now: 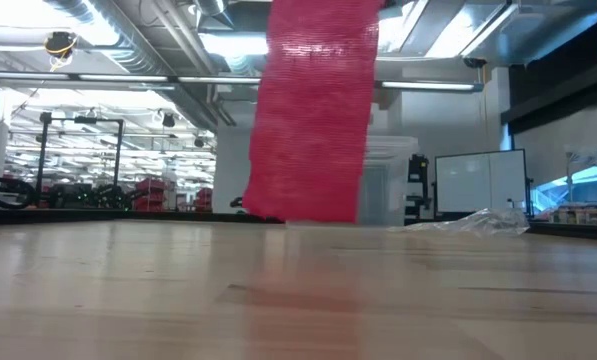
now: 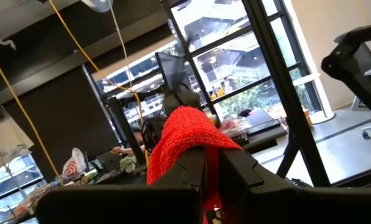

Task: Roll bandage
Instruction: Roll the red bandage

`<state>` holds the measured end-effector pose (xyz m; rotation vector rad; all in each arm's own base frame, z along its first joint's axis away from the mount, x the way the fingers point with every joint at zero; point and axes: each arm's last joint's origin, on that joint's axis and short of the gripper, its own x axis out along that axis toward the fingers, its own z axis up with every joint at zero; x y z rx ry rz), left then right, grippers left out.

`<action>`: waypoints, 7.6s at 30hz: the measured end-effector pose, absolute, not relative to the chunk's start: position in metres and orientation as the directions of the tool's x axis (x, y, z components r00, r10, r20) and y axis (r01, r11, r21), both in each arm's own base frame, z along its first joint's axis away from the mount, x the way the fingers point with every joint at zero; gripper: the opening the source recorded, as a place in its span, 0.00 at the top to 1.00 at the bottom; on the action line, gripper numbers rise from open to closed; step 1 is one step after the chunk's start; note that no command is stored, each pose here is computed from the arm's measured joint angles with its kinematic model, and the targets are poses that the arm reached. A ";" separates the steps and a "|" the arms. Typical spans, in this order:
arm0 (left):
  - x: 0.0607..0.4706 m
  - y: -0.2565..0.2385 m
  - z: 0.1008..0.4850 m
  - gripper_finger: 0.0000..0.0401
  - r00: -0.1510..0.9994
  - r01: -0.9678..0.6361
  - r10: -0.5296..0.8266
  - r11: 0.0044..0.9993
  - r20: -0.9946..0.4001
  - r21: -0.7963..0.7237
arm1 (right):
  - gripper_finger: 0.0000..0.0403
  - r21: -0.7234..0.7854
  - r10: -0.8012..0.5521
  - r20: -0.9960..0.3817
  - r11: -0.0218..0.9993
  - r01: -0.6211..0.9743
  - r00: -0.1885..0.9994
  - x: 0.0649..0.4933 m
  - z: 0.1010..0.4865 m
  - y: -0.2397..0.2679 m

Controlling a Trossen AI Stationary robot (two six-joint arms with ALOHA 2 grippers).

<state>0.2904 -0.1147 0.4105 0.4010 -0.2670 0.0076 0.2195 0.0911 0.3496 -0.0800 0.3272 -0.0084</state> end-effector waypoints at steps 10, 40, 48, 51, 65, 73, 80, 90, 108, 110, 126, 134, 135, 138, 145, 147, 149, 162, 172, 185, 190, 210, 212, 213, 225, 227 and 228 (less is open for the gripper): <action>0.290 -0.115 0.411 0.96 0.965 -0.061 -0.043 0.922 0.259 0.383 | 0.38 -0.040 0.009 -0.092 0.999 -0.012 0.996 0.245 0.278 0.103; 0.290 -0.115 0.409 0.96 0.970 -0.127 0.001 0.854 0.241 0.504 | 0.97 -0.259 0.089 0.018 0.962 -0.082 0.996 0.273 0.262 0.112; 0.278 -0.106 0.422 0.96 0.956 -0.241 0.104 0.811 0.275 0.533 | 0.98 -0.283 0.160 -0.066 0.943 -0.172 0.985 0.254 0.283 0.133; 0.275 -0.103 0.424 0.96 0.947 -0.306 0.175 0.746 0.269 0.591 | 0.99 -0.296 0.195 -0.088 0.931 -0.213 0.977 0.251 0.290 0.143; 0.278 -0.100 0.409 0.96 0.948 -0.270 0.294 0.531 0.125 0.804 | 0.98 -0.357 0.329 -0.070 0.873 -0.332 0.942 0.233 0.364 0.181; 0.282 -0.098 0.391 0.96 0.949 -0.209 0.310 0.503 0.051 0.838 | 0.98 -0.354 0.370 0.036 0.873 -0.335 0.928 0.222 0.406 0.189; 0.286 -0.100 0.374 0.96 0.950 -0.153 0.312 0.534 -0.025 0.831 | 0.99 -0.328 0.364 0.102 0.891 -0.314 0.926 0.220 0.428 0.186; 0.314 -0.113 0.332 0.96 0.939 -0.013 0.305 0.497 -0.161 0.868 | 0.98 -0.277 0.247 0.210 0.943 -0.185 0.946 0.215 0.467 0.175; 0.323 -0.160 0.300 0.96 0.971 0.167 0.035 0.614 -0.237 0.772 | 0.98 -0.251 -0.326 0.078 0.908 0.335 0.942 0.228 0.493 0.051; 0.320 -0.167 0.304 0.96 0.978 0.180 -0.031 0.628 -0.207 0.757 | 0.98 -0.245 -0.317 0.034 0.917 0.315 0.948 0.233 0.486 0.033; 0.309 -0.192 0.375 0.96 0.993 0.054 -0.120 0.578 0.019 0.814 | 0.98 -0.017 -0.025 -0.230 1.000 0.021 0.973 0.276 0.372 -0.028; 0.315 -0.177 0.391 0.96 0.998 -0.063 0.044 0.496 0.047 0.866 | 0.98 0.314 0.145 -0.327 0.949 -0.037 0.934 0.280 0.319 -0.024; 0.317 -0.174 0.389 0.96 0.998 -0.057 0.058 0.488 0.033 0.871 | 0.97 0.341 0.158 -0.347 0.940 -0.033 0.924 0.281 0.313 -0.024; 0.323 -0.163 0.383 0.96 0.995 -0.026 0.096 0.485 -0.024 0.874 | 0.91 0.368 0.175 -0.399 0.930 -0.017 0.900 0.284 0.297 -0.024; 0.331 -0.140 0.367 0.96 0.970 0.044 0.175 0.558 -0.169 0.829 | 0.63 0.365 0.155 -0.464 0.930 0.030 0.872 0.285 0.279 -0.026; 0.332 -0.134 0.360 0.96 0.953 0.072 0.198 0.585 -0.228 0.808 | 0.55 0.382 0.146 -0.482 0.922 0.058 0.864 0.283 0.279 -0.027; 0.332 -0.128 0.354 0.96 0.931 0.096 0.223 0.617 -0.290 0.781 | 0.50 0.394 0.141 -0.488 0.916 0.074 0.862 0.281 0.279 -0.027; 0.342 -0.111 0.313 0.96 0.802 0.137 0.323 0.719 -0.502 0.682 | 0.42 0.535 0.188 -0.480 0.837 0.116 0.857 0.281 0.302 -0.025; 0.340 -0.115 0.309 0.96 0.794 0.142 0.305 0.749 -0.526 0.647 | 0.42 0.486 0.078 -0.516 0.847 0.216 0.853 0.275 0.348 -0.030; 0.345 -0.127 0.298 0.96 0.764 0.345 -0.058 0.878 -0.643 0.331 | 0.42 0.335 -0.228 -0.565 0.815 0.473 0.793 0.266 0.362 -0.067; 0.351 -0.129 0.286 0.96 0.732 0.320 -0.098 0.923 -0.675 0.214 | 0.42 0.247 -0.237 -0.681 0.816 0.523 0.693 0.264 0.324 -0.074; 0.326 -0.108 0.392 0.96 0.992 0.097 -0.057 0.914 -0.112 0.394 | 0.42 0.109 -0.215 -0.501 0.945 0.307 0.838 0.181 0.311 0.016; 0.325 -0.103 0.398 0.96 0.996 0.070 -0.043 0.920 -0.077 0.386 | 0.42 0.116 -0.181 -0.424 0.961 0.251 0.887 0.173 0.314 0.024; 0.325 -0.101 0.399 0.96 0.997 0.063 -0.038 0.921 -0.072 0.385 | 0.42 0.107 -0.160 -0.392 0.970 0.218 0.906 0.171 0.316 0.027; 0.330 -0.082 0.400 0.96 0.998 0.007 0.017 0.934 -0.066 0.356 | 0.42 0.096 0.015 -0.205 0.995 0.005 0.979 0.185 0.330 0.042; 0.330 -0.082 0.399 0.96 0.998 0.006 0.019 0.935 -0.067 0.355 | 0.42 0.070 0.061 -0.213 0.996 -0.047 0.975 0.192 0.328 0.046; 0.330 -0.082 0.399 0.96 0.998 0.006 0.019 0.935 -0.067 0.354 | 0.42 0.054 0.082 -0.226 0.996 -0.072 0.971 0.195 0.324 0.049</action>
